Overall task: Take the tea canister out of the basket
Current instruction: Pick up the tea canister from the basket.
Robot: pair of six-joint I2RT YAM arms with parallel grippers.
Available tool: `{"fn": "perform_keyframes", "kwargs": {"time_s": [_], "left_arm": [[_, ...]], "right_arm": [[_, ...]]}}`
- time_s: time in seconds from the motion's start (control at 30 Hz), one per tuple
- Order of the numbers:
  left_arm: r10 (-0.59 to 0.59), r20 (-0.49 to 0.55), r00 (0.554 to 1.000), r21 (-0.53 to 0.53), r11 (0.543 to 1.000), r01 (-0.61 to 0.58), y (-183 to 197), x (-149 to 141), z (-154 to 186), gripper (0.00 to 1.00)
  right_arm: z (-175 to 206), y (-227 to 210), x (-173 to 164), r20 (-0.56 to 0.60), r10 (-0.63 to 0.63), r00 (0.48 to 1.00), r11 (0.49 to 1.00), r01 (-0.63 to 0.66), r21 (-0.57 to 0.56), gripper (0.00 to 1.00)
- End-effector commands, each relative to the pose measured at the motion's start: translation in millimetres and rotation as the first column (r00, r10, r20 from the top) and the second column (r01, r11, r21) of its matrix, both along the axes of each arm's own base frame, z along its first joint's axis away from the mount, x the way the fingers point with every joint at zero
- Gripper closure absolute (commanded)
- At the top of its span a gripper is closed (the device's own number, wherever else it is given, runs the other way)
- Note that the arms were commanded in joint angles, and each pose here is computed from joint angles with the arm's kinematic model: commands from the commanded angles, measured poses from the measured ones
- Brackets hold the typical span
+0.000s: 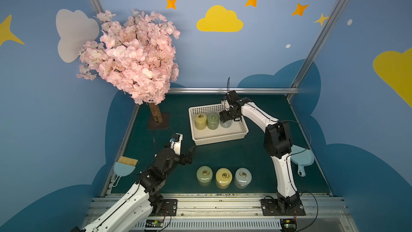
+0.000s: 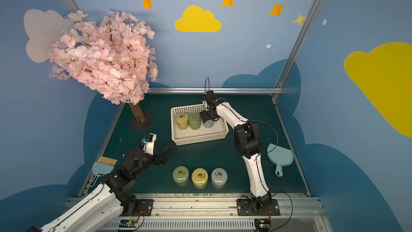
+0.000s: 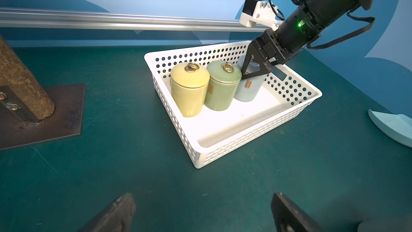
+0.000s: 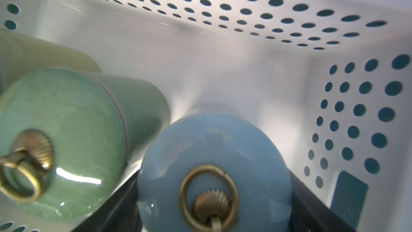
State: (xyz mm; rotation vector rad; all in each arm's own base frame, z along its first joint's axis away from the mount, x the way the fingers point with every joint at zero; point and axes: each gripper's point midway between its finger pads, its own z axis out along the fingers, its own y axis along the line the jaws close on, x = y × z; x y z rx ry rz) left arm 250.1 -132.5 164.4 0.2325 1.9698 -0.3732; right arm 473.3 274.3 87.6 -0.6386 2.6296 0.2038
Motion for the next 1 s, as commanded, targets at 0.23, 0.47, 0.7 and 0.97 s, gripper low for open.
{"fn": "perform_keyframes", "kwargs": {"time_s": [0.23,0.47,0.7,0.97], "left_arm": [[0.006,0.021,1.0,-0.003,1.0,-0.006,1.5,1.6,2.7,0.0],[0.003,0.021,1.0,-0.006,1.0,-0.003,0.9,1.5,3.0,0.0],[0.008,0.024,1.0,-0.007,1.0,-0.008,2.2,0.8,3.8,0.0],[0.004,0.031,1.0,-0.016,1.0,-0.004,2.0,-0.5,4.6,0.0]], "right_arm": [[63.2,4.1,-3.5,0.103,0.025,0.994,0.999,-0.028,0.028,0.37],[87.9,4.2,-9.7,0.151,0.033,0.988,0.999,-0.038,0.028,0.37],[104.6,4.1,-22.0,0.179,0.039,0.983,0.999,-0.044,0.024,0.37],[116.9,-1.8,-38.3,0.203,0.038,0.978,0.999,-0.039,0.001,0.37]]}}
